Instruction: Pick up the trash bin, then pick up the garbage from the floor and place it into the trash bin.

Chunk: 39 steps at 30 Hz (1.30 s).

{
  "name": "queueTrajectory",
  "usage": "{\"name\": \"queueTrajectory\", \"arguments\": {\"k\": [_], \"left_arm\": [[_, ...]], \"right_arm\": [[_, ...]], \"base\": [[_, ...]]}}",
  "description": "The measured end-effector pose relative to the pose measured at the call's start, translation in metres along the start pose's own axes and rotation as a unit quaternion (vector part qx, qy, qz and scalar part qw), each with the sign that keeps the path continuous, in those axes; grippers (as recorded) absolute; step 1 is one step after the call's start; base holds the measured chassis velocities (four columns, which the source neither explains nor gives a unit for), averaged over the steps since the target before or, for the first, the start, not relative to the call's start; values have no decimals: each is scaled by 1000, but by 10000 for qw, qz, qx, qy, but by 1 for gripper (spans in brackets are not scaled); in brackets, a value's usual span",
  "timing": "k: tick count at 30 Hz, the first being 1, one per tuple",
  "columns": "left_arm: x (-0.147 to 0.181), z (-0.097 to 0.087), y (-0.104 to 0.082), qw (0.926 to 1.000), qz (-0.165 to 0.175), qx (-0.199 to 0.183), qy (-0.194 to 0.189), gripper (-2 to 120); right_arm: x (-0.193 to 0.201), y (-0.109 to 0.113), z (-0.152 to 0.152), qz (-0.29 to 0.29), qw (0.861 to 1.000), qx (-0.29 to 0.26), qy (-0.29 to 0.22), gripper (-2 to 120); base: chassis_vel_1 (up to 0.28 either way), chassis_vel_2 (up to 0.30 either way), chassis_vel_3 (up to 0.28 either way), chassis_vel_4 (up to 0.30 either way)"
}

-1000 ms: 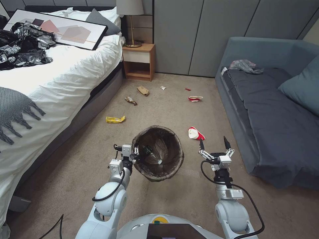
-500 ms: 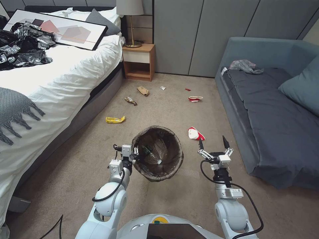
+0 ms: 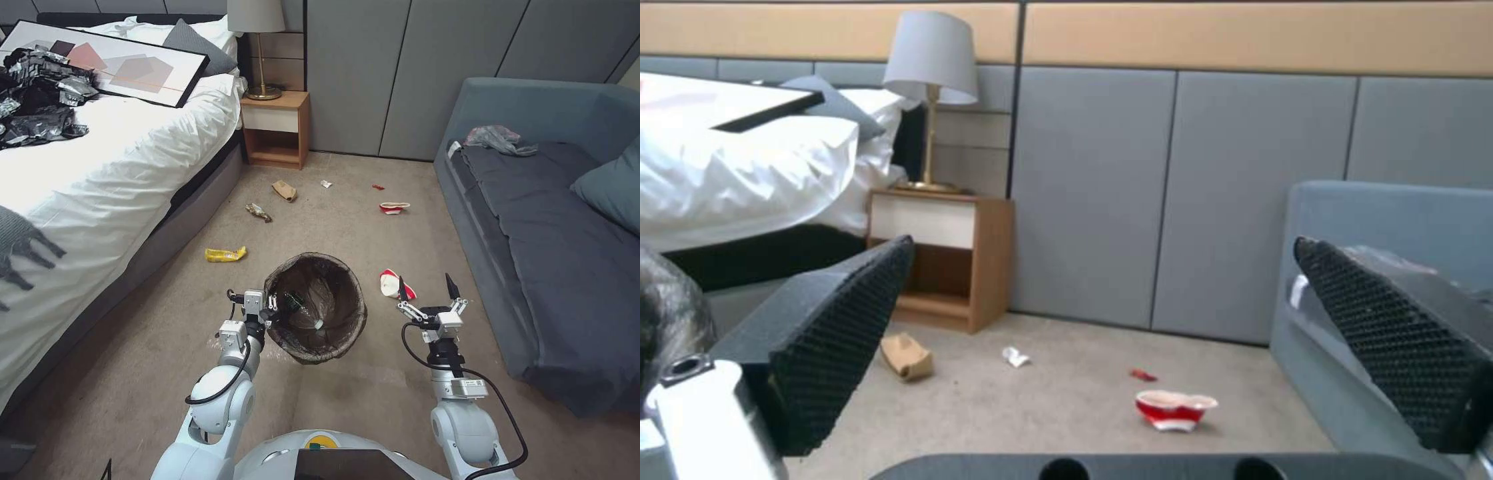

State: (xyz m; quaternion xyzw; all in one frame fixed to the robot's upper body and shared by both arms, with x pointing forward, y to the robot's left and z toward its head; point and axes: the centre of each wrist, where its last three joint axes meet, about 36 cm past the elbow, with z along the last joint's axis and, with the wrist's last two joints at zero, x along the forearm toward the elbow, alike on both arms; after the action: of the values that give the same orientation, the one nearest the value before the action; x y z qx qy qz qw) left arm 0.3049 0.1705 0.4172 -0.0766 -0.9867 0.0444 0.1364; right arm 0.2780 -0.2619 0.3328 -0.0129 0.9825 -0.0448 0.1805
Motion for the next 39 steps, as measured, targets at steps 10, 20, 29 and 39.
{"name": "queueTrajectory", "arguments": {"k": [10,20,29,39], "left_arm": [[-1,1,0,10000,-6,-5,3,2],[-1,1,1,10000,-12,-5,-3,2],[0,1,0,10000,-16,0,-4,2],[1,0,-1,10000,0,-9,-12,2]], "right_arm": [[0,1,2,-14,10000,-2,-8,100],[-3,1,6,-33,9997,83,-209,100],[-6,-3,10,-113,9985,355,-400,100],[-3,-6,2,-142,9985,414,-315,100]], "base": [[-307,304,299,-305],[-319,321,324,-324],[-146,150,125,-135],[31,-48,-40,25]]}}
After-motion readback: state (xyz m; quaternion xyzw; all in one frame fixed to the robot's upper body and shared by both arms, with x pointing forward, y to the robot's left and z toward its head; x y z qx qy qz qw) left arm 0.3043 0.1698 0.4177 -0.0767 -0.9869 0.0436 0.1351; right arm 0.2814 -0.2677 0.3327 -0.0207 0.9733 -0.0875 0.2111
